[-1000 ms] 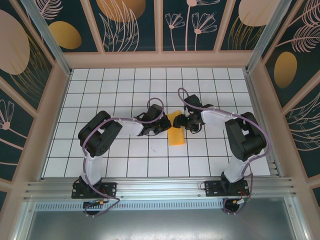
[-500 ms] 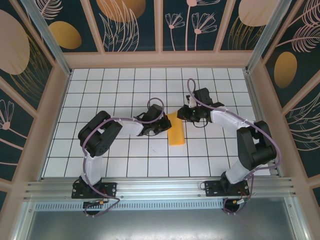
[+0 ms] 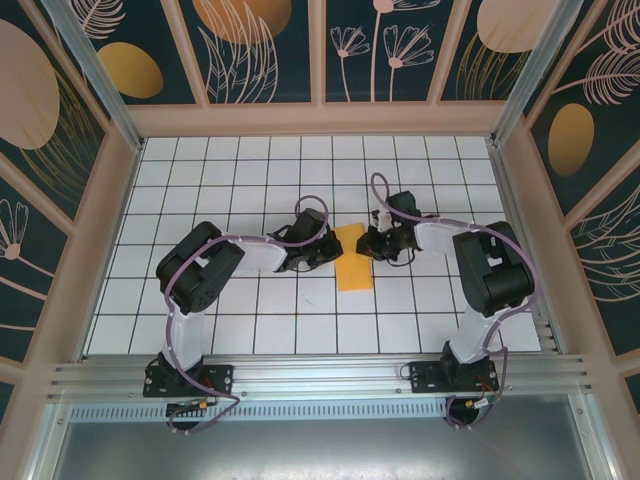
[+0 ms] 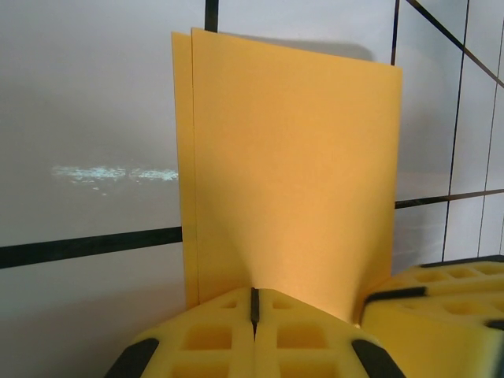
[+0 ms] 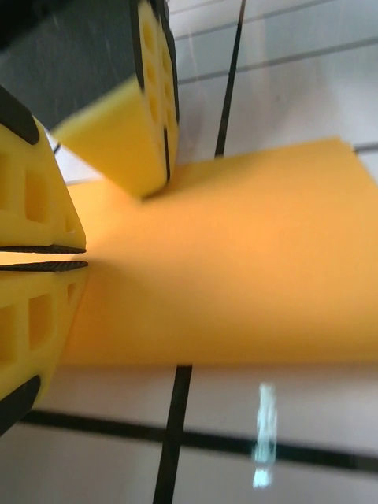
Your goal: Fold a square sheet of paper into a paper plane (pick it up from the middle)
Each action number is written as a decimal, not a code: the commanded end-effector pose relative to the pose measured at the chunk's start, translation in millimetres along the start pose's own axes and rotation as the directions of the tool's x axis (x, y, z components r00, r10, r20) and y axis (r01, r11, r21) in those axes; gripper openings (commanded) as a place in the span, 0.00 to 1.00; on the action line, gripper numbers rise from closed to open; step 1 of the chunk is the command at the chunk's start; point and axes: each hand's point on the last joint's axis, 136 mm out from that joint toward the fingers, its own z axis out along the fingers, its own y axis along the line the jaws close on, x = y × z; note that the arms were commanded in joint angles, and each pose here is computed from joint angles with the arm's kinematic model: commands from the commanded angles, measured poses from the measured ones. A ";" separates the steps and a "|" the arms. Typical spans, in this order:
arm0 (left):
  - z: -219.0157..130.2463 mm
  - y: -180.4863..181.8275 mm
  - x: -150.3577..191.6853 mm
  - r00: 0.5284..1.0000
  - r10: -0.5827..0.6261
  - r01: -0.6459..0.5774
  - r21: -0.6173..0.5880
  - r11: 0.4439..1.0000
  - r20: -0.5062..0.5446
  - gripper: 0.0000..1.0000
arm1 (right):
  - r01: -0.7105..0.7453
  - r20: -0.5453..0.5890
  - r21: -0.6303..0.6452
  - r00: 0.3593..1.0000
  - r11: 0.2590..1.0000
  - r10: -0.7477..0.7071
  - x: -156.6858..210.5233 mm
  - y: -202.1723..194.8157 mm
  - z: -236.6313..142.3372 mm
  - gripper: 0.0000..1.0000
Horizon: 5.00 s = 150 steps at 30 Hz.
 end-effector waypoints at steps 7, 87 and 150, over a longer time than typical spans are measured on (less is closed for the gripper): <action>13.4 42.0 20.3 0.998 -0.011 0.003 -0.126 0.992 -0.059 0.00 | -0.042 -0.032 0.106 0.998 0.993 0.045 17.5 -43.7 15.3 0.17; 15.7 49.6 23.2 0.997 0.007 -0.018 -0.154 0.988 -0.076 0.00 | -0.055 -0.062 -0.112 0.997 0.992 0.048 73.7 -12.6 -21.7 0.19; 17.4 50.2 23.9 0.996 0.015 -0.030 -0.166 0.986 -0.090 0.00 | 0.003 0.095 -0.145 0.995 0.989 0.011 -106.0 9.1 -8.6 0.20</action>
